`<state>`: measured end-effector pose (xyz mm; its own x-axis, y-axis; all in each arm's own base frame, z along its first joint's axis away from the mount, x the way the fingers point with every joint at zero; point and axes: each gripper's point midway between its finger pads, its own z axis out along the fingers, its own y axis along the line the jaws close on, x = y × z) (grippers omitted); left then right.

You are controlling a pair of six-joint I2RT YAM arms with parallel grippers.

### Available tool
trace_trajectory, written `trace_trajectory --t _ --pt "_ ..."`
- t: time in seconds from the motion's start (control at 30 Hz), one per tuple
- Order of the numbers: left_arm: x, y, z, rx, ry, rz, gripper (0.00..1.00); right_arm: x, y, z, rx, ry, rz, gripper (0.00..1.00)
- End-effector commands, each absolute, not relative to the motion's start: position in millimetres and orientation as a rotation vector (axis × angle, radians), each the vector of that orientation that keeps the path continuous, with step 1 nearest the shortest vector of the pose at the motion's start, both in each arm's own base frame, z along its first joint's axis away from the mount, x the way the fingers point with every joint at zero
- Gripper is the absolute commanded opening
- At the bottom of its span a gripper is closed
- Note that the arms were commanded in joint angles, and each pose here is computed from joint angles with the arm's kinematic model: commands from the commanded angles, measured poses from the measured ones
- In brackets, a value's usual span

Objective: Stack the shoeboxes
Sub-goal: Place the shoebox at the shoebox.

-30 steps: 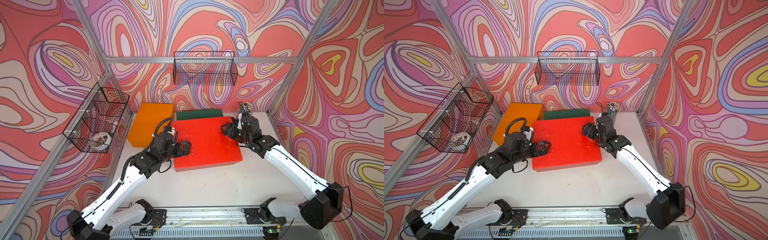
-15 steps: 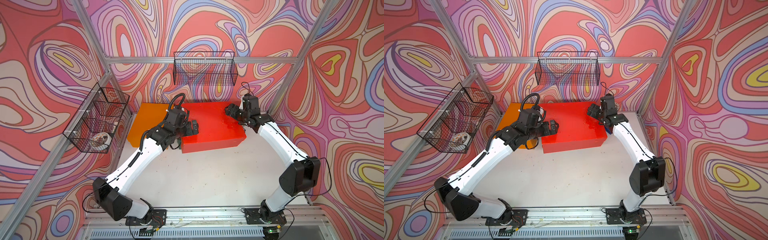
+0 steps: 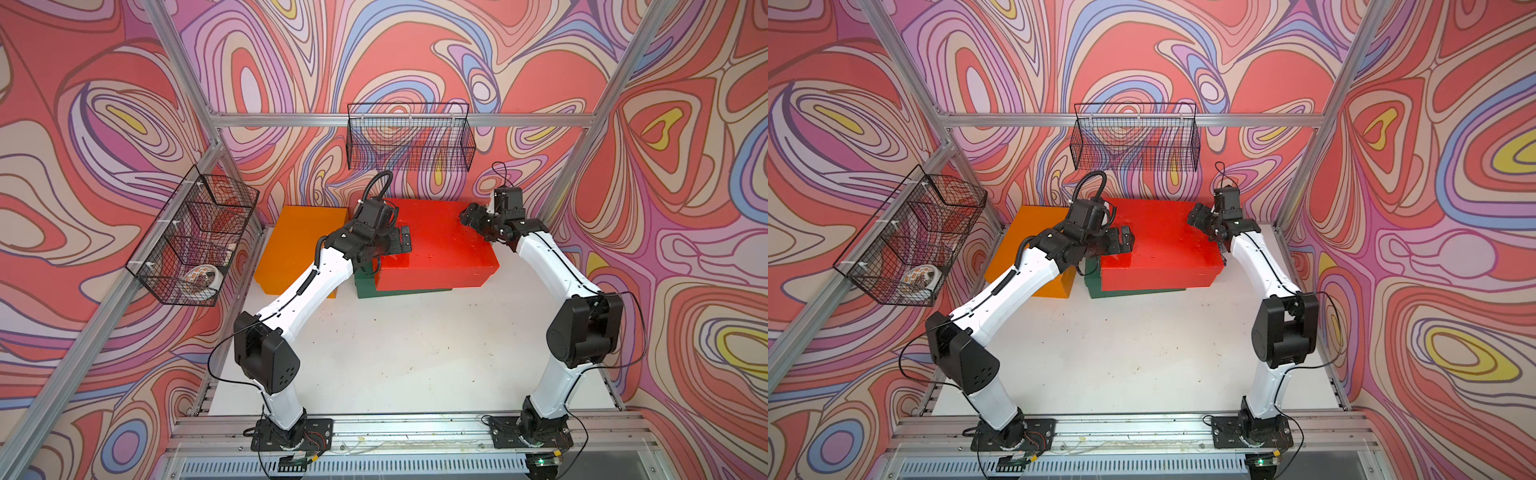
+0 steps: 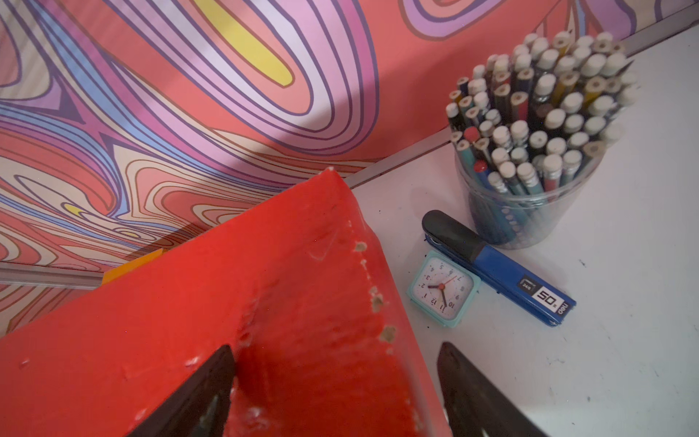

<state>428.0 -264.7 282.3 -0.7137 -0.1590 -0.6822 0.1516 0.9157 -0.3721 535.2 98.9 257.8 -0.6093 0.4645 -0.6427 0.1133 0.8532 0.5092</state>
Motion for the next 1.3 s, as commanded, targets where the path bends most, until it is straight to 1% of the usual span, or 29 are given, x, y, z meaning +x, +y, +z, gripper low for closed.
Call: trace_trajectory --t 0.0,0.13,0.23,0.47,0.7,0.87,0.97,1.1,1.27 --pt "411.2 -334.7 299.4 0.245 2.245 -0.820 0.98 523.0 177.9 265.8 0.256 2.239 0.823 0.84" --pt "424.3 -318.0 280.1 0.195 2.286 -0.755 0.98 528.6 170.2 249.9 0.280 2.270 0.748 0.85" --pt "436.2 -304.5 261.2 0.138 2.320 -0.751 0.98 534.5 162.4 237.2 0.302 2.290 0.697 0.85" --pt "446.6 -276.8 227.5 0.067 2.402 -0.678 0.95 541.2 161.7 217.8 0.315 2.325 0.676 0.85" --pt "451.1 -240.3 197.0 -0.033 2.448 -0.589 0.95 543.8 153.1 218.3 0.330 2.309 0.616 0.92" --pt "455.4 -214.8 174.5 -0.135 2.494 -0.597 0.94 543.1 148.4 217.0 0.343 2.307 0.587 0.93" --pt "456.3 -207.1 174.4 -0.148 2.493 -0.595 0.94 543.3 146.1 214.4 0.347 2.312 0.567 0.94" --pt "454.8 -205.5 186.2 -0.132 2.472 -0.595 0.94 545.4 142.5 219.3 0.355 2.304 0.556 0.95" --pt "449.6 -195.4 214.0 -0.144 2.427 -0.590 0.96 547.7 139.1 253.0 0.334 2.246 0.553 0.98"
